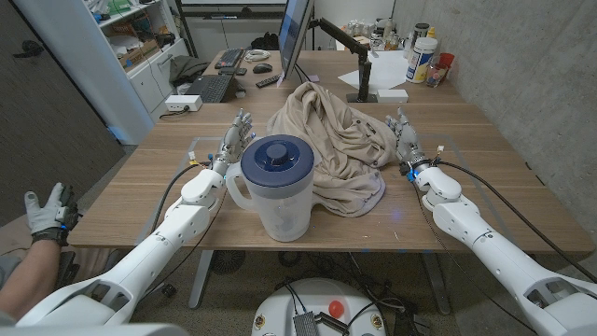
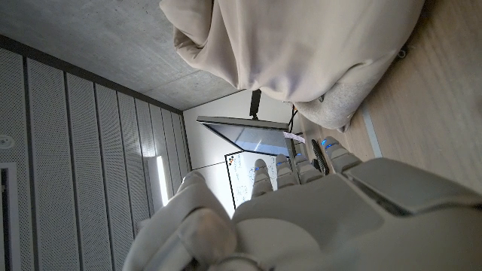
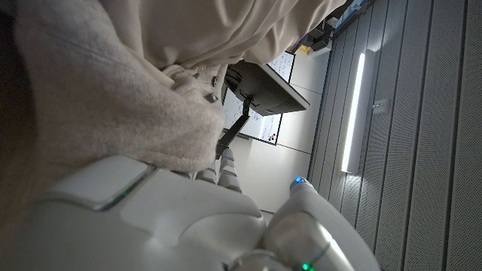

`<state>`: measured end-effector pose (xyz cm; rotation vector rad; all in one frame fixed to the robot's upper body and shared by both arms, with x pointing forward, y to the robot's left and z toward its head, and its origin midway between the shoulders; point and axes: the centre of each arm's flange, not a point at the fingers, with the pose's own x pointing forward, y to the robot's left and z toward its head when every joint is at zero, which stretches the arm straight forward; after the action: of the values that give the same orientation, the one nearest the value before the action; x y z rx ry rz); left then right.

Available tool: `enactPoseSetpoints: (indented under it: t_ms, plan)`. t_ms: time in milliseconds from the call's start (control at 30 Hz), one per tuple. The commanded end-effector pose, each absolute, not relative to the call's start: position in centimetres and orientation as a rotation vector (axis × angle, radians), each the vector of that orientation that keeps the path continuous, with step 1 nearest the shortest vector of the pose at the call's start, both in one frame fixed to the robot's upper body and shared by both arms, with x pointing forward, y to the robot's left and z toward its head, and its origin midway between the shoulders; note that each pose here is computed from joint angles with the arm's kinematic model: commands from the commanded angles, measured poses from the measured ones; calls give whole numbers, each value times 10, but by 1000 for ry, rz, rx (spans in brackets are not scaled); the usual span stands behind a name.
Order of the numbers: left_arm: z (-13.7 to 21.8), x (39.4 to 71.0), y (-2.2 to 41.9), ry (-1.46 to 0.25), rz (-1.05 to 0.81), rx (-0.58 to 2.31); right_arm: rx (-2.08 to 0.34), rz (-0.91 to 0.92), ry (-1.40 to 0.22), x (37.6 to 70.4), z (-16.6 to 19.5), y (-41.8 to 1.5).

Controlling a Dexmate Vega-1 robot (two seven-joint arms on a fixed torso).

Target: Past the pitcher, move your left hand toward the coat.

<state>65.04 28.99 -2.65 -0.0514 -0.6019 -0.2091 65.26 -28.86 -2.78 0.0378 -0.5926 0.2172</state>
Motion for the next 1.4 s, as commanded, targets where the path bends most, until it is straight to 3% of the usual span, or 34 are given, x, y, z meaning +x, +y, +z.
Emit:
enactPoseSetpoints:
  t_ms: [33,1400]
  plan:
    - [-25,651,288,-609,-219,-63,27,230,-597,653,-25,-287]
    - [-11,652,287,-630,-243,-63,28,230,-598,651,-26,-289]
